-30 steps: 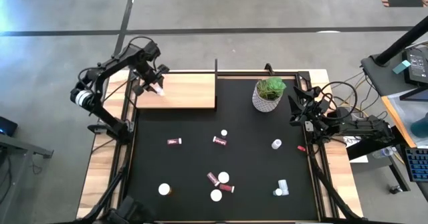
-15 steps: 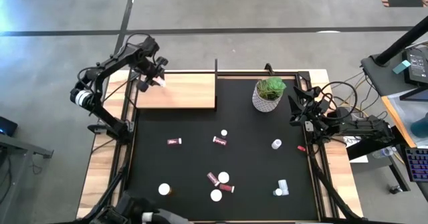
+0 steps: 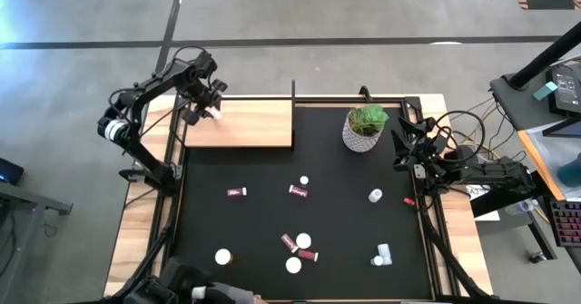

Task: Pick and place medicine bottles onto shelf by color
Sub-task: Put the top white pill bottle on the shelf

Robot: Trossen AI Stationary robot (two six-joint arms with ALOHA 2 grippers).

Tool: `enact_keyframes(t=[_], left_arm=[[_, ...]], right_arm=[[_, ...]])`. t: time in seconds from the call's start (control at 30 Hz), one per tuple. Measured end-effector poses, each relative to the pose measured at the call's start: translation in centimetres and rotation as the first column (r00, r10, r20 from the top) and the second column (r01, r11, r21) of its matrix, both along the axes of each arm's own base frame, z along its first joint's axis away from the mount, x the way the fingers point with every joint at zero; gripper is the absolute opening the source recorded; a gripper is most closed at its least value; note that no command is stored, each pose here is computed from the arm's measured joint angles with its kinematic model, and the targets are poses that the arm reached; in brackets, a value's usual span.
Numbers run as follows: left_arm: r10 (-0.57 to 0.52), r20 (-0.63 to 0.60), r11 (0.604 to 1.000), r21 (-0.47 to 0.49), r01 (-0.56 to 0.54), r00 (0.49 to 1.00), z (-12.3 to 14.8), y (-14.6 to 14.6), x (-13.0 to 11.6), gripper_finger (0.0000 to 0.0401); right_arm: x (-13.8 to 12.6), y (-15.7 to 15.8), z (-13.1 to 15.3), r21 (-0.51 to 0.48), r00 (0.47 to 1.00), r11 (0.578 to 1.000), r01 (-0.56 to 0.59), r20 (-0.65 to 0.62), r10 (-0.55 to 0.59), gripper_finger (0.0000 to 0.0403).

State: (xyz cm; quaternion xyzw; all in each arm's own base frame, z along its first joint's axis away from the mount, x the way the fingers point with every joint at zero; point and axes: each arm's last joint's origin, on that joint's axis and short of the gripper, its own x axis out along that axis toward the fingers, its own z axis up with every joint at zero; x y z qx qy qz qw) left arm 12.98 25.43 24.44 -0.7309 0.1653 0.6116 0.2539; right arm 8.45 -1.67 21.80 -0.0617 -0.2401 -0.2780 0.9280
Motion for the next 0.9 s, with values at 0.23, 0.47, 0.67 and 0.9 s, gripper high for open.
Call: enact_keyframes(t=[0.23,0.47,0.67,0.9], left_arm=[[0.000,0.023,1.000,-0.030,0.001,1.000,-0.5,0.4,0.2,0.0129],[0.010,-0.020,1.000,0.015,-0.010,1.000,-0.4,0.5,-0.1,0.0138],[0.007,0.044,1.000,-0.014,-0.007,0.999,-0.3,0.4,-0.1,0.0146],[0.010,0.223,0.997,-0.081,0.008,0.975,0.5,0.5,0.5,0.0148]], right_arm=[[0.0,0.0,0.0,0.000,1.000,1.000,0.000,0.000,0.000,0.0215],[0.0,0.0,0.0,0.000,1.000,1.000,0.000,0.000,0.000,0.0215],[0.0,0.0,0.0,0.000,1.000,1.000,0.000,0.000,0.000,0.0215],[0.0,0.0,0.0,0.000,1.000,1.000,0.000,0.000,0.000,0.0215]])
